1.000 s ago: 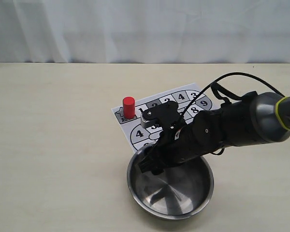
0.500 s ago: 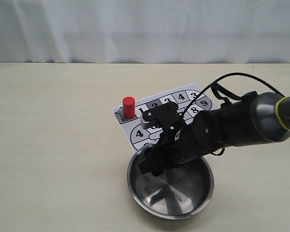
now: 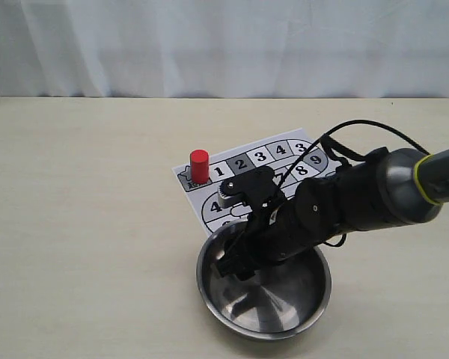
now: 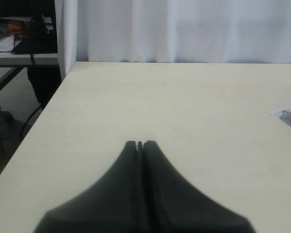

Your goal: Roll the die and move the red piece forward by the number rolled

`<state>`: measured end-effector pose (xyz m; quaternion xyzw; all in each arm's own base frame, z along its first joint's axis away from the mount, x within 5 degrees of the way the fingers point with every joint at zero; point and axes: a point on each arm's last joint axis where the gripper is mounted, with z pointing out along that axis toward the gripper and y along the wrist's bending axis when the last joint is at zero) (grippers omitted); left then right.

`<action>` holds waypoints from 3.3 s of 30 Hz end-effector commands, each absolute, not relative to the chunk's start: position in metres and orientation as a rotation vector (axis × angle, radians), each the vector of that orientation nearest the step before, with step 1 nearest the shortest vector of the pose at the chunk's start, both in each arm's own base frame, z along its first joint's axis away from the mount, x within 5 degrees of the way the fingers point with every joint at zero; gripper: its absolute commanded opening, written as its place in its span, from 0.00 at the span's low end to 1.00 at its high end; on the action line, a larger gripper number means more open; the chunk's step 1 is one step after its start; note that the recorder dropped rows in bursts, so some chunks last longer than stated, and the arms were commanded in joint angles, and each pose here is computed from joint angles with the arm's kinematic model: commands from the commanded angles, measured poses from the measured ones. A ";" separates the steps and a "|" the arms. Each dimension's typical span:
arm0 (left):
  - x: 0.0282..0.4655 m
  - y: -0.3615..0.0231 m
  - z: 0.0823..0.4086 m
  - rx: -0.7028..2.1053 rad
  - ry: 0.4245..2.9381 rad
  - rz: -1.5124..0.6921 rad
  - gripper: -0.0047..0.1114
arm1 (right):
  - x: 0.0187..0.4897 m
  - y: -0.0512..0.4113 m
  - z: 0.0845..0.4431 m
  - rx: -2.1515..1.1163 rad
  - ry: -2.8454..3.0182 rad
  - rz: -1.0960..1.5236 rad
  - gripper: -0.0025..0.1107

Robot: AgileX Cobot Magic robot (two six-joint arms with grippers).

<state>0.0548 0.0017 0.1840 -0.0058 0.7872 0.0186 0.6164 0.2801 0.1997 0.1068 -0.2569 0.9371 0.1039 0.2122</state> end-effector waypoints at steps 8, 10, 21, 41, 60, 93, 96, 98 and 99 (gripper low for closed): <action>0.055 0.002 0.185 -0.012 1.803 0.044 0.04 | 0.280 0.200 0.103 -0.763 2.592 0.272 0.52; 0.055 0.002 0.185 -0.012 1.803 0.044 0.04 | 0.280 0.200 0.105 -0.762 2.588 0.274 0.42; 0.055 0.002 0.185 -0.012 1.803 0.044 0.04 | 0.269 0.196 0.151 -0.789 2.565 0.323 0.06; 0.055 0.002 0.185 -0.012 1.803 0.044 0.04 | 0.374 -0.019 0.169 -0.076 2.608 -0.002 0.06; 0.055 0.002 0.185 -0.012 1.803 0.044 0.04 | 0.410 0.027 0.152 -0.253 2.629 0.354 0.82; 0.055 0.002 0.185 -0.012 1.803 0.044 0.04 | 0.379 0.014 0.194 -0.449 2.806 0.146 0.06; 0.055 0.002 0.185 -0.012 1.803 0.044 0.04 | 0.373 0.020 0.188 -0.525 2.833 0.137 0.06; 0.055 0.002 0.185 -0.012 1.803 0.044 0.04 | 0.370 0.029 0.183 -0.588 2.829 0.114 0.06; 0.055 0.002 0.185 -0.012 1.803 0.044 0.04 | 0.370 0.034 0.182 -0.610 2.814 0.106 0.06</action>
